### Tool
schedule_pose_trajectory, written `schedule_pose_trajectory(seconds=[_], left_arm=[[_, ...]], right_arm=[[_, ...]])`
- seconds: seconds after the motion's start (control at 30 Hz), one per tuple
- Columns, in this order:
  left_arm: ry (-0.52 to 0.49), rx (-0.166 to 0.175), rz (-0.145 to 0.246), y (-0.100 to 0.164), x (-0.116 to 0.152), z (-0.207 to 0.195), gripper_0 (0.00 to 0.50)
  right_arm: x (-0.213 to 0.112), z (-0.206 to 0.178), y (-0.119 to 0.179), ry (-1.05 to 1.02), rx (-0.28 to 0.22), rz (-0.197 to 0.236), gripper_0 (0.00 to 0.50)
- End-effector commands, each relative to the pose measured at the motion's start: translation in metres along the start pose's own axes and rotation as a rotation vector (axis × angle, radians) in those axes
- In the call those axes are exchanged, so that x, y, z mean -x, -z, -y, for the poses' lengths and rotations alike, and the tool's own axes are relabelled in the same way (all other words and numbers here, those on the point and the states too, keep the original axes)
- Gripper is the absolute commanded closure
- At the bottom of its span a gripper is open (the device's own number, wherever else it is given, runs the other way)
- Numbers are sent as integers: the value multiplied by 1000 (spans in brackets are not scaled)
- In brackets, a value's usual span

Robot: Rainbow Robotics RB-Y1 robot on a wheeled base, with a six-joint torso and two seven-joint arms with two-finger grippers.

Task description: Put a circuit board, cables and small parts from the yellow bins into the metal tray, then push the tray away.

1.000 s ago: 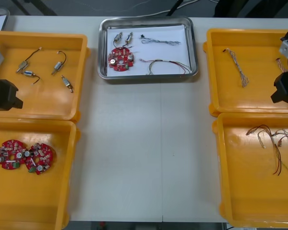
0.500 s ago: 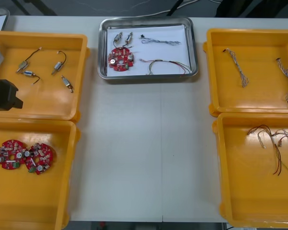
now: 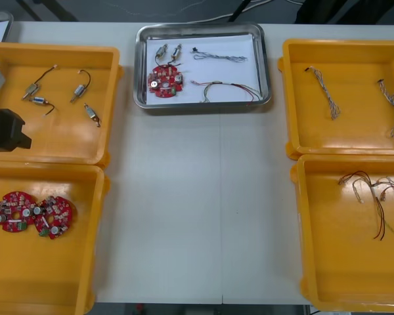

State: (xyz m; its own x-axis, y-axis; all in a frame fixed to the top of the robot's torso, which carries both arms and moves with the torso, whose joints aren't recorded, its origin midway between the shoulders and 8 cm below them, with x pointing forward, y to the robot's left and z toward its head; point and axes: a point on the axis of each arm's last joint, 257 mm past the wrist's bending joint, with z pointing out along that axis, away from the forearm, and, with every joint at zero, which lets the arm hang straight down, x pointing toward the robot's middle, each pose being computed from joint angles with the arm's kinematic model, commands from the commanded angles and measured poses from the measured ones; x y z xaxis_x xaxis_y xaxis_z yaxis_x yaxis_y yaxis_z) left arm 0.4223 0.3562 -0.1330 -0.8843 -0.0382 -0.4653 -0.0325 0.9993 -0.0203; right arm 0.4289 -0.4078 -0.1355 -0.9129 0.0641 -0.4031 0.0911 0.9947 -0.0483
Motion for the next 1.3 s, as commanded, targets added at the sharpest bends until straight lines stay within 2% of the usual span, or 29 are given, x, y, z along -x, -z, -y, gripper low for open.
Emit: schedule_pose_trajectory(seconds=[0.03,0.27,1.1,1.3], left_arm=[[-85,48,34,14,7,-17,0],[-85,48,34,14,7,-17,0],[-85,48,34,14,7,-17,0],[-85,48,34,14,7,-17,0]], right_arm=[[2,-7,3,-72,48,11,0],[1,-16,2,-75,80,10,0],[-16,-15,-10,-82,84,-30,0],[-15,-17,-12,-81,77,-19,0]])
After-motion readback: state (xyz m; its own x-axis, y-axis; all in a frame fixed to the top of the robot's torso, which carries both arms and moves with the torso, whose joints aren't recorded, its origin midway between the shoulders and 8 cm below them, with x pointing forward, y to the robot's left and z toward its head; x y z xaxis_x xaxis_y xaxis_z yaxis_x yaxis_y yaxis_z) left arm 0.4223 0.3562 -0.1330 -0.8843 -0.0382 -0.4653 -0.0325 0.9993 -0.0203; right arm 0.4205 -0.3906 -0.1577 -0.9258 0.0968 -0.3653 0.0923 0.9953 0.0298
